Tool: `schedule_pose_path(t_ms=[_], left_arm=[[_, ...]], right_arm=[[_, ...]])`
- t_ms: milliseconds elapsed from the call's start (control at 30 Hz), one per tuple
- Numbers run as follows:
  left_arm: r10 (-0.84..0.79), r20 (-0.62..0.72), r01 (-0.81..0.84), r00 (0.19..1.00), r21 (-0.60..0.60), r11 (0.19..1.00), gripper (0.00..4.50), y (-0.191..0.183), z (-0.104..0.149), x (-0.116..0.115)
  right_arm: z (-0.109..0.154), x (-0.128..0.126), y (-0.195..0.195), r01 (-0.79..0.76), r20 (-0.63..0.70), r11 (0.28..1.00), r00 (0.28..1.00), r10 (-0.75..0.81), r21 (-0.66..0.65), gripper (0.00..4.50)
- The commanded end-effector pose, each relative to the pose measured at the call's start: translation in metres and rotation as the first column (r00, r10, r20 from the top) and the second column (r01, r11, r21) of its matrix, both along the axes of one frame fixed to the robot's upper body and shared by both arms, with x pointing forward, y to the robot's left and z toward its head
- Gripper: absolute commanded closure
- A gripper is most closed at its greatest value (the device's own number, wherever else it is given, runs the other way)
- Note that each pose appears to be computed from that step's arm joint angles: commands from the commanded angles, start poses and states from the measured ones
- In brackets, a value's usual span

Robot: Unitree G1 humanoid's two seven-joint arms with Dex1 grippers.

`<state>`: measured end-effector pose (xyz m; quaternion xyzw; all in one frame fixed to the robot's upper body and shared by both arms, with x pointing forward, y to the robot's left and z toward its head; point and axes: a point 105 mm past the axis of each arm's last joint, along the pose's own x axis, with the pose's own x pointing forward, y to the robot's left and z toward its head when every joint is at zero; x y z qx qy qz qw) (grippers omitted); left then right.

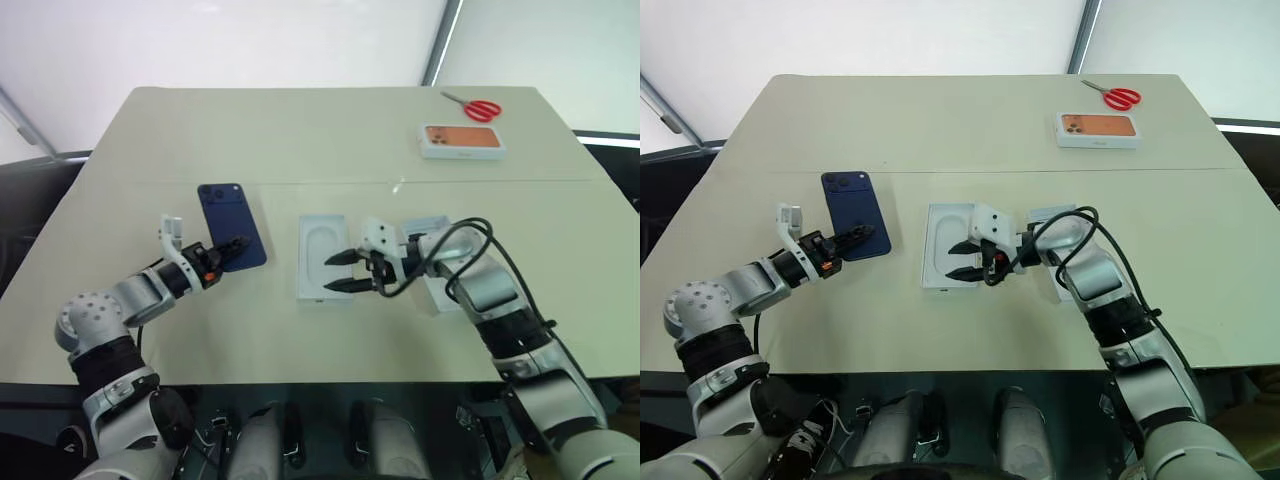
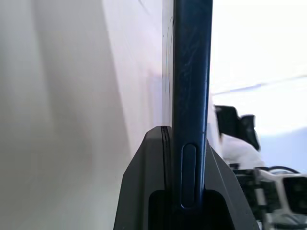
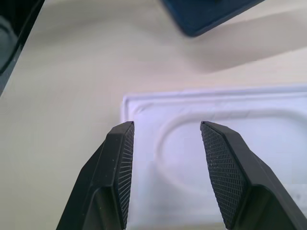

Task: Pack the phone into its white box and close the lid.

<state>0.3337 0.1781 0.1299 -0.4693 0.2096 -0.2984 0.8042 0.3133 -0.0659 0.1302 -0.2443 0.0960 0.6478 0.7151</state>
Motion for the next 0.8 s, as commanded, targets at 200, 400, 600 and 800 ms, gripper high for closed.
schedule_pose_path(t_ms=[200,400,600,800], left_arm=[[-0.04,0.071,0.04,0.997,0.0,0.999,4.5,-0.013,0.017,0.003],[-0.05,0.071,0.049,0.996,0.013,0.999,4.5,-0.016,0.015,0.001],[-0.047,0.063,0.046,0.997,0.013,0.999,4.5,-0.015,0.013,0.0],[-0.051,0.062,0.049,0.997,0.023,0.999,4.5,-0.015,0.012,-0.001]], right_arm=[[-0.002,-0.012,0.016,-0.027,0.037,1.0,0.999,0.026,0.006,2.22],[-0.014,-0.003,0.013,0.017,0.063,0.999,0.998,-0.015,-0.035,2.22],[-0.023,-0.006,0.01,0.009,0.05,0.998,0.999,-0.006,-0.065,2.22],[-0.026,-0.003,0.01,0.014,0.052,0.997,0.999,-0.011,-0.073,4.22]])
